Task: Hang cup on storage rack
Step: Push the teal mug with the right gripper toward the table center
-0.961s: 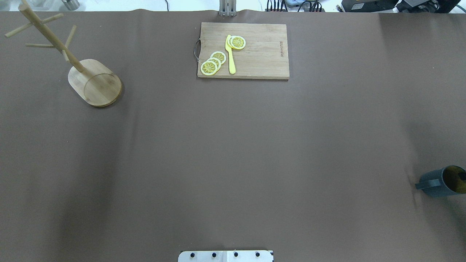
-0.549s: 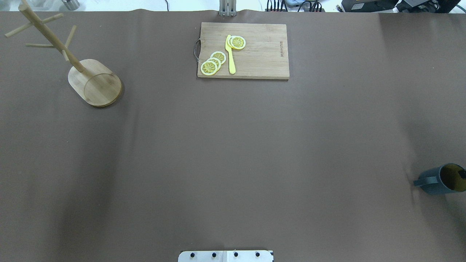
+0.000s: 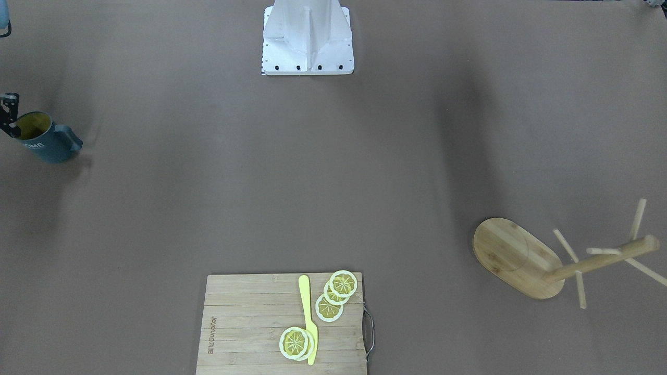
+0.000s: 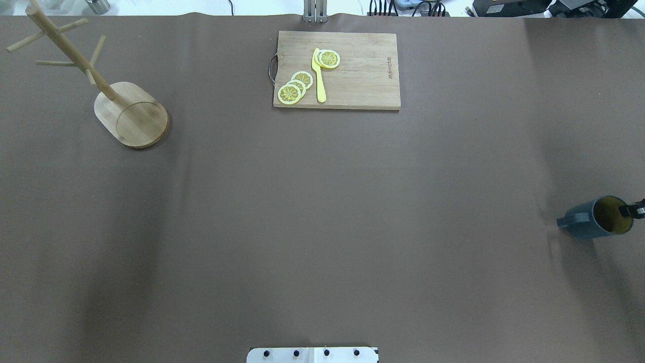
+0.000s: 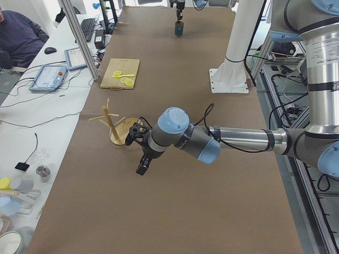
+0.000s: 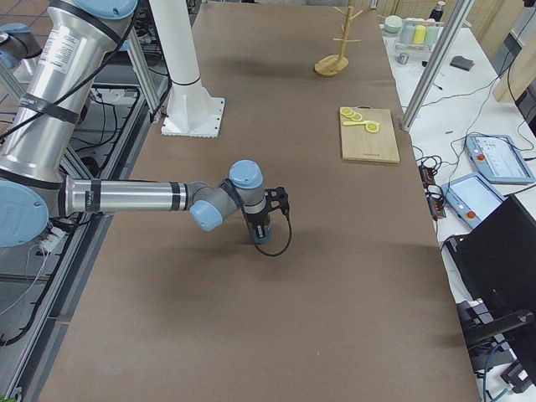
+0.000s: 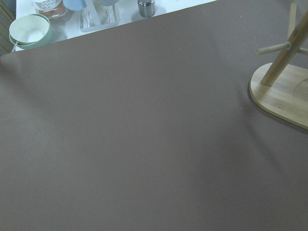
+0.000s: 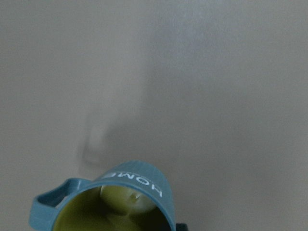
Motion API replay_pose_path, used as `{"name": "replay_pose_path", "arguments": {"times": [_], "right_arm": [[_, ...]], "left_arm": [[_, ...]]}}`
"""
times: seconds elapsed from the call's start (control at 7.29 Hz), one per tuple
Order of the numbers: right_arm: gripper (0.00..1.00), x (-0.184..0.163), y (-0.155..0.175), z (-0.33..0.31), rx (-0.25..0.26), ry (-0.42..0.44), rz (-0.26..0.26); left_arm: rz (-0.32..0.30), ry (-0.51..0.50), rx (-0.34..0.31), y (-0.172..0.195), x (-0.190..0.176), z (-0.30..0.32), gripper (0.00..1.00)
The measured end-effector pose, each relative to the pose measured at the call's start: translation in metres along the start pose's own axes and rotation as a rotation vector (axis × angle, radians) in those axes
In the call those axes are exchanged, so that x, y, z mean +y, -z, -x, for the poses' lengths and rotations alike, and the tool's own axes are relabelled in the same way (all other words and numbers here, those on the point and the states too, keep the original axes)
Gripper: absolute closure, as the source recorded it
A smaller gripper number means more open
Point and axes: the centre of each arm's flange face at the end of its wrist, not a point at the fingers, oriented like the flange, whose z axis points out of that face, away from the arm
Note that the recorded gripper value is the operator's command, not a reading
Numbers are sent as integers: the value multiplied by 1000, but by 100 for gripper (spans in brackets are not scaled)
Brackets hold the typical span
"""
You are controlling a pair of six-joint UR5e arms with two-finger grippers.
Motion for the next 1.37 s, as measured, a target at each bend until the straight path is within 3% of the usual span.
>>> {"name": "replay_pose_path", "arguments": {"times": [0.69,0.96,1.37], "right_arm": [[100,-166,29,137,-35,-202,-22],[100,-195,27,221,-53,-292,-5],[100,-203,13,366,-14,-449,-4]], "left_arm": [[1,1,0,0,0,0,1],[2,7,2,-1,0,0,1],[0,25,2,0,0,-1,1]]}}
